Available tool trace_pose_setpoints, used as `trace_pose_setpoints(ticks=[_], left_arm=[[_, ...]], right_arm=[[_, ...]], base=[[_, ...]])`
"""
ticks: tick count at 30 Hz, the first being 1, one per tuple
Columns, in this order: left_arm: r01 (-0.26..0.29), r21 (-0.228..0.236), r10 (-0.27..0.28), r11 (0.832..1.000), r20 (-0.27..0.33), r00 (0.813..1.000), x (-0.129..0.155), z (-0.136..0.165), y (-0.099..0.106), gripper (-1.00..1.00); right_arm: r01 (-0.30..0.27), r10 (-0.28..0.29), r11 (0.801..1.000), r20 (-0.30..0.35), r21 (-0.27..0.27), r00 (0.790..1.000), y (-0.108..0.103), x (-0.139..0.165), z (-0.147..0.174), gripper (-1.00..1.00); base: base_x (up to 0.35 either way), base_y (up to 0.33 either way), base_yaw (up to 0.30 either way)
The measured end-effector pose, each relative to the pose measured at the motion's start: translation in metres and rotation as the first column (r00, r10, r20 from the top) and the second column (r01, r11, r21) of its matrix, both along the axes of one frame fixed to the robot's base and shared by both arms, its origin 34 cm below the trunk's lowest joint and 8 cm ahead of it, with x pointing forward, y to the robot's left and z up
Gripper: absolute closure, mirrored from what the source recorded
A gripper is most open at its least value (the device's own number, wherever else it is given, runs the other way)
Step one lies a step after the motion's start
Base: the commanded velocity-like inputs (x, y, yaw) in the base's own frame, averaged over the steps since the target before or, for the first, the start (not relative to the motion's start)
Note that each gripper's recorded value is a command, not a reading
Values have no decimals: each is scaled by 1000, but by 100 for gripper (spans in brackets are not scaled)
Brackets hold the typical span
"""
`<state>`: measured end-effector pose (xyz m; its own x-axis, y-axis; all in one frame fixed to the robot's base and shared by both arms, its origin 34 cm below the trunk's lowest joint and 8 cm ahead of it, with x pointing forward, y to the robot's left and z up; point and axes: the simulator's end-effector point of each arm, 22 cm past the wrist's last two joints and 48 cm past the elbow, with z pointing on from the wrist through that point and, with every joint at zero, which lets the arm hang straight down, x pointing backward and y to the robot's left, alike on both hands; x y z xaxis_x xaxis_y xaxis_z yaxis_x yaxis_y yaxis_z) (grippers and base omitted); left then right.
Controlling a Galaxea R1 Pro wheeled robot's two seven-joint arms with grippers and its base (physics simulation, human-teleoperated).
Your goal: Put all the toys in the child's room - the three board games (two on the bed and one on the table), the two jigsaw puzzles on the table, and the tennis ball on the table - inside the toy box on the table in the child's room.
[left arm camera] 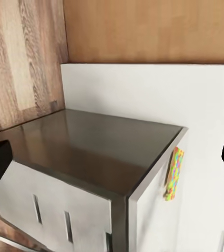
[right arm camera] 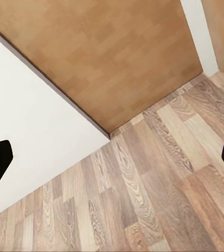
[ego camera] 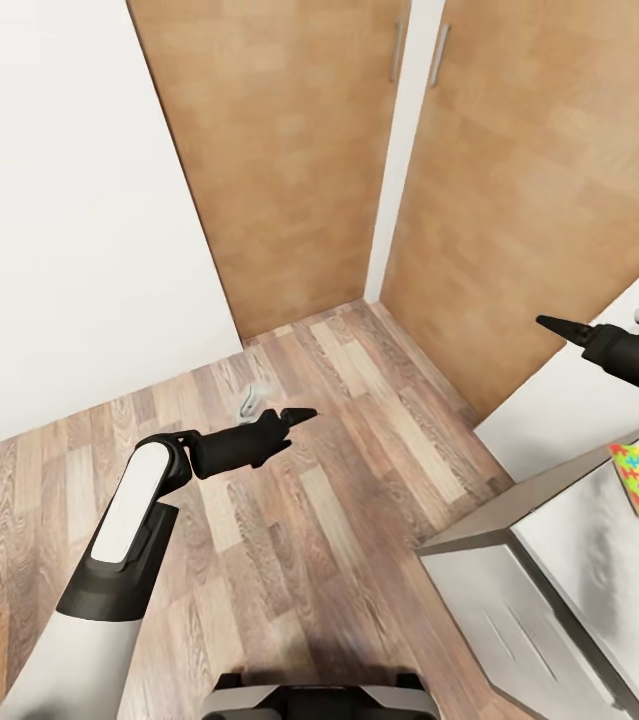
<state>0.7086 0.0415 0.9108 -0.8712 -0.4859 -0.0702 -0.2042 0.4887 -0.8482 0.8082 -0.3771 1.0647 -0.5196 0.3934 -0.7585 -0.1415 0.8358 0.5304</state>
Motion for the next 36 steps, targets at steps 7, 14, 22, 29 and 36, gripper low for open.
trace_pose_setpoints(ticks=[7,14,22,29,36], left_arm=[[0,2,0,1000,6,1000,1,4,0,-100],[-2,2,1,1000,13,1000,1,8,1,-100],[-7,3,7,1000,21,1000,3,13,3,-100],[-10,4,10,1000,27,1000,4,16,5,-100],[-11,6,11,1000,32,999,3,19,8,-100]], right_arm=[[0,0,1000,7,1,1000,0,-1,5,-100],[-1,1,1000,14,2,1000,1,-1,10,-100],[-31,31,1000,7,-4,999,14,-2,9,-100],[-63,63,998,3,2,998,31,-2,8,-100],[-82,82,996,11,32,997,49,-1,10,-100]], base=[[0,0,229],[0,0,231],[0,0,233],[0,0,234],[0,0,236]])
